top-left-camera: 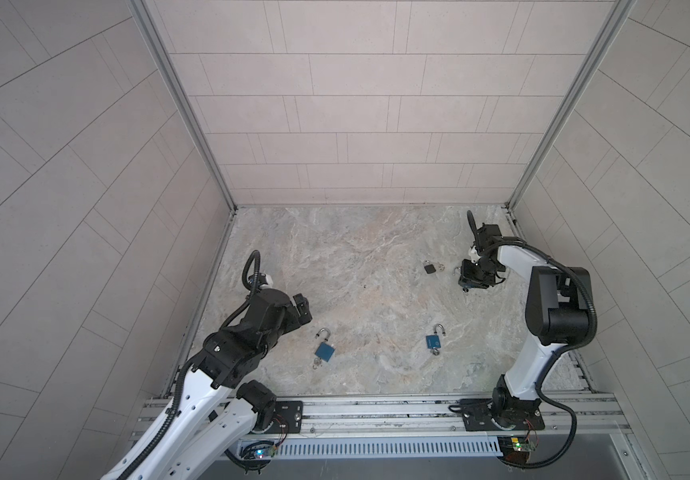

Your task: Lock with the key

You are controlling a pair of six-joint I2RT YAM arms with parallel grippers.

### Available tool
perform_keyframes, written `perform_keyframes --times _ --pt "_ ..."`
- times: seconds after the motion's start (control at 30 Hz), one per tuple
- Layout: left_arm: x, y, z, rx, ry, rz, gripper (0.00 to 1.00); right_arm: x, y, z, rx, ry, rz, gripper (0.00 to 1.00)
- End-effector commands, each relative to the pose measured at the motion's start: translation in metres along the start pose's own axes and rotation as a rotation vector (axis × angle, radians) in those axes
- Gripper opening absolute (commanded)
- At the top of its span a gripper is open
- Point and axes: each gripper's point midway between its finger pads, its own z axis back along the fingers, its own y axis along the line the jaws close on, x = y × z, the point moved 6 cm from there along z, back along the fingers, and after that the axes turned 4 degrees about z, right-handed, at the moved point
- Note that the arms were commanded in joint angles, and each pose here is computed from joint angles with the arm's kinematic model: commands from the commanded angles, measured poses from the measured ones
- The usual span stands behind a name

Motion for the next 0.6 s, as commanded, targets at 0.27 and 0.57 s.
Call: perform_keyframes --times 0.27,0.57 --pt "-0.005 -0.013 -0.003 -0.108 0.045 0.046 1.00 -0.054 0.153 0.076 0.199 -0.106 0.371 0.00" --pt "-0.036 -0.022 -0.032 -0.245 0.175 0.098 1.00 -0.149 0.253 0.060 0.225 -0.143 0.629 0.00"
